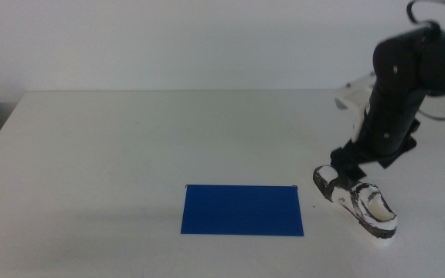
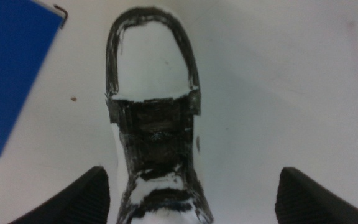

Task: Use one arm to grab the shoe from the table and place it on the mat.

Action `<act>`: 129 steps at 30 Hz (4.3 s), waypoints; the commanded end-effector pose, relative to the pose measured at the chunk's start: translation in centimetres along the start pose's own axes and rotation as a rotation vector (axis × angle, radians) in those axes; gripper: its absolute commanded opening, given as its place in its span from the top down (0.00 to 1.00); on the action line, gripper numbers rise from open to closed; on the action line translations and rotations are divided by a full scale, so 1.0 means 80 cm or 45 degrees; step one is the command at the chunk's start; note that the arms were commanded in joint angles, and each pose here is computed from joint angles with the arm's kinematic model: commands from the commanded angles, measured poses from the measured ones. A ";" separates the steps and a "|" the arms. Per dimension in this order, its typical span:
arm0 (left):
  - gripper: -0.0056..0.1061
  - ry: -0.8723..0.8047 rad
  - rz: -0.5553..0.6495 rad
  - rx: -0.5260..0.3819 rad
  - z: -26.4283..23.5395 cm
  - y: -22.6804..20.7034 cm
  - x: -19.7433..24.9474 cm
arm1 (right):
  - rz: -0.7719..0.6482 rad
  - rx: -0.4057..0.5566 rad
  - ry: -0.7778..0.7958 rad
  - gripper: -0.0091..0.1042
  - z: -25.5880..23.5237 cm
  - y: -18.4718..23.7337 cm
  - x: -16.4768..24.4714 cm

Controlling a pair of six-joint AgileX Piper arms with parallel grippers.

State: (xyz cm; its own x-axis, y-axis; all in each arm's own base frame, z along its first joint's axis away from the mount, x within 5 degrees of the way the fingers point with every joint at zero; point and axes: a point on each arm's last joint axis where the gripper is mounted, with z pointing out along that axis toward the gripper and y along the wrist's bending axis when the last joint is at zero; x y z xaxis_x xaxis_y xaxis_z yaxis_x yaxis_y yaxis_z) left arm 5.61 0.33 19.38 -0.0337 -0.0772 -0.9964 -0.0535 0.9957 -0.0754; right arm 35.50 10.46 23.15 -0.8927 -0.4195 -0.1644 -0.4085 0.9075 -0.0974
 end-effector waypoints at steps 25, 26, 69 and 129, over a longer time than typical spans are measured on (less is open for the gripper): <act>0.11 -0.104 -0.009 0.026 -0.001 -0.002 -0.007 | -0.100 -0.014 -0.041 0.58 0.034 0.009 0.022; 0.11 -0.104 -0.009 0.026 -0.001 -0.002 -0.007 | -0.113 -0.015 -0.036 0.62 0.033 0.011 0.022; 0.11 -0.104 -0.009 0.026 -0.001 -0.002 -0.007 | -1.243 -0.093 -0.271 0.95 -0.058 0.182 -0.069; 0.11 -0.104 -0.009 0.026 -0.001 -0.002 -0.007 | -0.509 0.002 -0.705 0.30 -0.170 0.103 -0.019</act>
State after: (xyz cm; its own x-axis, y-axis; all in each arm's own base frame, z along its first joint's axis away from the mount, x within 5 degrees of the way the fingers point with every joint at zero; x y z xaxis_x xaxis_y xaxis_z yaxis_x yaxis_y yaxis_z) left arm 5.61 0.33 19.38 -0.0337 -0.0772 -0.9964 -0.0535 0.9957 -0.0754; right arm 31.54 20.85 32.57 -0.4422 -0.7659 -0.4668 -0.7795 0.5856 -0.2224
